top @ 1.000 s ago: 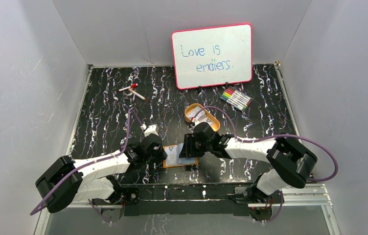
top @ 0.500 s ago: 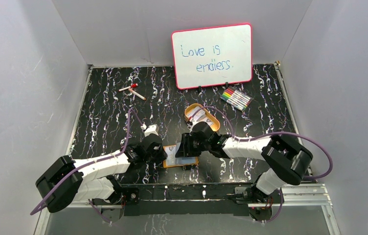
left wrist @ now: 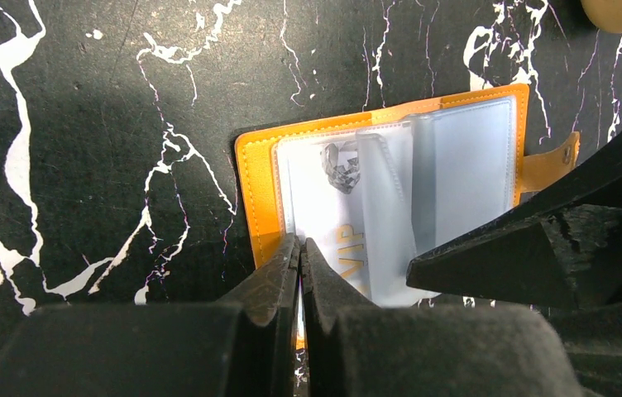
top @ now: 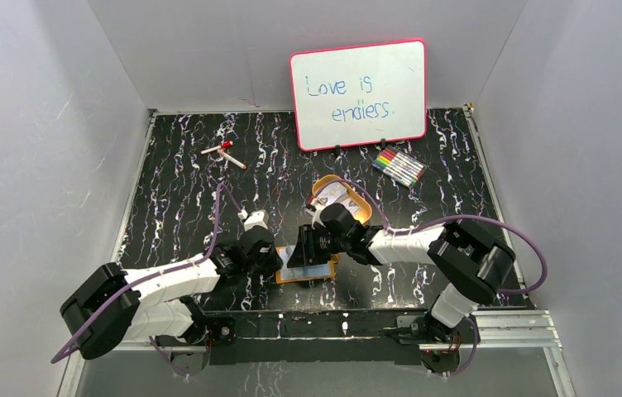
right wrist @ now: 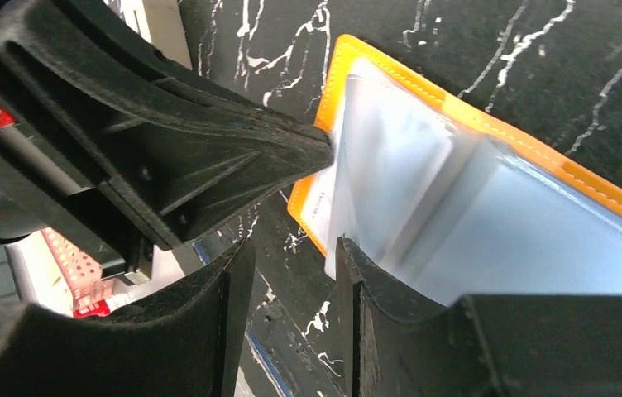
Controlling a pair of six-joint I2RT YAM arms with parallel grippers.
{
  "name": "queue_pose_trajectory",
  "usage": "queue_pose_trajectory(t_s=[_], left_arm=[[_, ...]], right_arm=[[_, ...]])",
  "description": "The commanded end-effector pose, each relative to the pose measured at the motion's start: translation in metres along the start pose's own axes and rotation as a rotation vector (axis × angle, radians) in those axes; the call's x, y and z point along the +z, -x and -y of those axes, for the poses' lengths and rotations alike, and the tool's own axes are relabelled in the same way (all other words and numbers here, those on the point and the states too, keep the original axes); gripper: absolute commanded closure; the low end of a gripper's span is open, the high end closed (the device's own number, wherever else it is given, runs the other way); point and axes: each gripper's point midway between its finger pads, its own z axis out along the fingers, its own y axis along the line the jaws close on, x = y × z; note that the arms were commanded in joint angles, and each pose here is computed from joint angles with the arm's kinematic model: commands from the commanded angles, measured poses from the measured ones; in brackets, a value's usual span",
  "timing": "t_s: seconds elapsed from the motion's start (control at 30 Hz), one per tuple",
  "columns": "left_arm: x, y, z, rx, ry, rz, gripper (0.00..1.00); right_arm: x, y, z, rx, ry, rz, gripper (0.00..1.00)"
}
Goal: Put the credit cards into the card holder
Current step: Turn over the card slot in the card holder.
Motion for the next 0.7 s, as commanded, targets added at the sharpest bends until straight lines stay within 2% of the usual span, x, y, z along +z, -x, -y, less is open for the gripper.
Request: queue_pose_trajectory(t_s=[0.0,0.27,0.53,0.67], left_arm=[[-0.004,0.003,-0.003,0.01,0.02,0.005,1.0],[-0.01,0.011,-0.004,0.004,0.035,0.034,1.0],[-0.014,0.015,-0.007,0.008,0.048,0.051,1.0],[-0.012,0.012,-0.008,0.006,0.047,0.042,1.0]], right_arm=[[0.001,0.017,-0.039,-0.095,0.134,0.034,0.51],[0.006,0.014,-0.049,-0.144,0.178,0.008,0.51],[-0.01,0.016,-0.094,-0.26,0.347,0.021,0.51],[-0.03,0.027,-0.092,-0.298,0.264,0.093,0.51]])
